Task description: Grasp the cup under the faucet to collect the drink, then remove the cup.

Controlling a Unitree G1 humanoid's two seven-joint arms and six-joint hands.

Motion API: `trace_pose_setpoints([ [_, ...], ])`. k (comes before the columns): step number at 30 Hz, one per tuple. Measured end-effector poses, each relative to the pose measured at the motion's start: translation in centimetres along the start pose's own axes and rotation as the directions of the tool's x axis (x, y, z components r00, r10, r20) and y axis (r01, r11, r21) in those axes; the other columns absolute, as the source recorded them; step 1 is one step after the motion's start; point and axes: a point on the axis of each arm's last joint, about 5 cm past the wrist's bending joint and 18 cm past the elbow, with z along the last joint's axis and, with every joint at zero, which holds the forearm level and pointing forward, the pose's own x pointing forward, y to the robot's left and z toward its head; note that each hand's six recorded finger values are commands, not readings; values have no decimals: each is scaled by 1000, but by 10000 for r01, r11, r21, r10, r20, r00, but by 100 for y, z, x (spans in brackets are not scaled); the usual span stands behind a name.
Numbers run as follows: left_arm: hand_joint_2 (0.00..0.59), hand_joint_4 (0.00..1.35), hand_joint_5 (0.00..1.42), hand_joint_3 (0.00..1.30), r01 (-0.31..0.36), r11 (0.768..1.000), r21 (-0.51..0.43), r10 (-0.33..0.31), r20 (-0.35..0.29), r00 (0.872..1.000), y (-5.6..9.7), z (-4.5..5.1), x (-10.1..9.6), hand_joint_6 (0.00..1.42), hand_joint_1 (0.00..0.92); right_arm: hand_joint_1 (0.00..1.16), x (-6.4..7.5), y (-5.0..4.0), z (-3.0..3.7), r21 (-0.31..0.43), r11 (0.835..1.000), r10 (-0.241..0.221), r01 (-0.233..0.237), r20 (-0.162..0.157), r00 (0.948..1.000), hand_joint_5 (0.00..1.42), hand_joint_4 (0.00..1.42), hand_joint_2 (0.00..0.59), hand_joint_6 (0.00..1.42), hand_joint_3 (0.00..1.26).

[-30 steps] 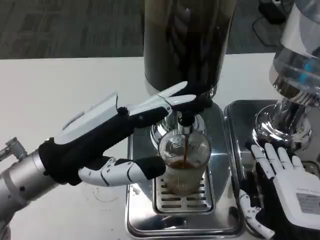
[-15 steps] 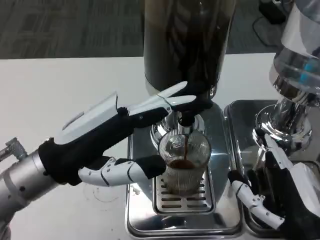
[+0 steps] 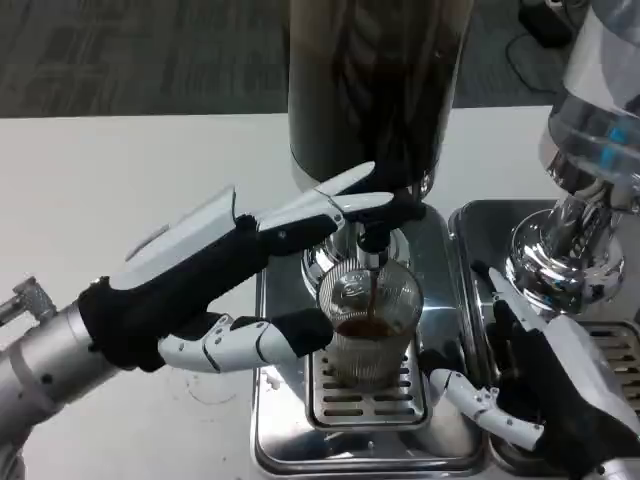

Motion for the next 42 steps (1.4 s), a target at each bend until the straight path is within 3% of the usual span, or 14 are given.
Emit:
trace_pose_setpoints([
  [8,234,0,228,193,-23,10000,17,23,-7,10000,2,2,-1,206,0,457,17,-26,9,448,9986,269,-273,94,9996,0,0,218,0,0],
  [12,234,0,228,195,-40,10000,7,40,-24,10000,-3,10,-2,207,0,456,21,-43,55,569,9978,329,-349,351,9988,0,0,211,0,0],
  [16,235,0,230,196,-79,10000,-20,79,-61,10000,-9,20,-5,207,0,455,25,-43,62,676,9971,333,-359,385,9987,0,0,207,0,0],
  [22,232,0,236,196,-103,9999,43,104,-137,9999,-13,45,-8,208,0,465,69,-53,98,668,9953,654,-698,653,9957,0,0,202,0,0],
  [30,229,0,241,197,-226,9997,-44,225,-224,9995,-33,63,-16,208,0,515,111,-57,126,598,9958,646,-689,698,9955,0,0,193,0,0],
  [38,233,0,242,197,-299,9995,-59,297,-270,9992,-46,78,-24,208,0,546,132,-52,132,495,9914,1174,-1210,714,9905,0,0,178,0,0],
  [42,237,0,243,200,-310,9995,-40,309,-310,9990,-50,88,-22,208,0,550,161,-39,126,551,9909,1191,-1228,656,9907,0,0,179,0,0],
])
